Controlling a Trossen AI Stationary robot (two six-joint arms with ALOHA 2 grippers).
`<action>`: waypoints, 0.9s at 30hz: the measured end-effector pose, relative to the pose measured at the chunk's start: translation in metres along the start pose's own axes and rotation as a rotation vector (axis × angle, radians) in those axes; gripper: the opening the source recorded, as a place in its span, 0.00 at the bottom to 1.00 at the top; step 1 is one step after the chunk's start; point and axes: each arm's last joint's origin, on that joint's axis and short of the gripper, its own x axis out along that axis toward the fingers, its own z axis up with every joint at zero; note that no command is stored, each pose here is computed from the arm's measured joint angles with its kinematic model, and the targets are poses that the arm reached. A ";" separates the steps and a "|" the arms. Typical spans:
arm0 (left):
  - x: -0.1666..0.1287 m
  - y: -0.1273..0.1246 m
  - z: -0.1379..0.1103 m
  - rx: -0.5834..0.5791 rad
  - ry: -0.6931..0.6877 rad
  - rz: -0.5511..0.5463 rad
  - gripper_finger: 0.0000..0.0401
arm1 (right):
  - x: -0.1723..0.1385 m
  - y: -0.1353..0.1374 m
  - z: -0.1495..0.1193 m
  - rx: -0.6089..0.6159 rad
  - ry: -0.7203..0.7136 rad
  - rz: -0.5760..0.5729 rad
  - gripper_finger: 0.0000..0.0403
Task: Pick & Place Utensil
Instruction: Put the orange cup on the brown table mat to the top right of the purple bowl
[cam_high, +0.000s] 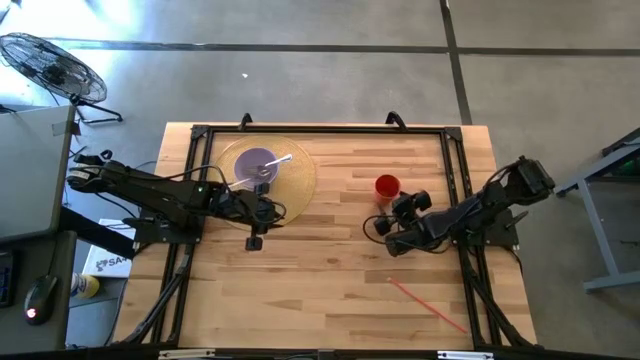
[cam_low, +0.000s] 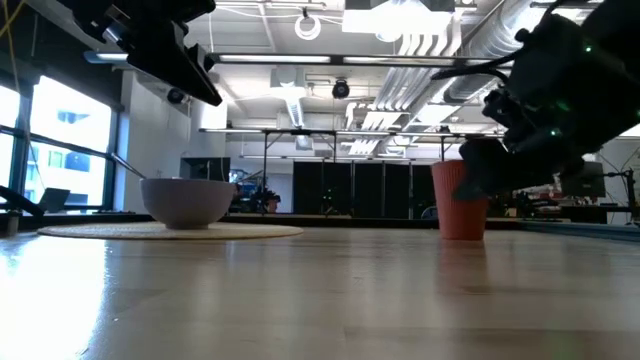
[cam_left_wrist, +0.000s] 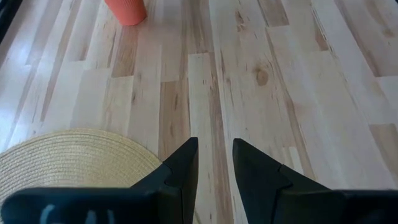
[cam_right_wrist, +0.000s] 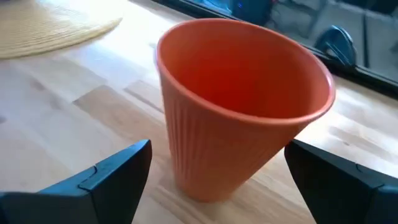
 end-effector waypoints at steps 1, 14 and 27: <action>0.000 0.000 0.000 0.000 -0.001 0.000 0.24 | 0.001 0.000 -0.002 -0.014 -0.012 0.013 0.90; 0.000 0.000 0.001 -0.001 -0.006 0.000 0.24 | 0.028 -0.011 0.001 0.061 -0.083 0.092 0.91; 0.000 0.000 0.001 -0.001 -0.006 0.001 0.24 | 0.050 -0.024 0.022 0.074 -0.144 0.241 0.99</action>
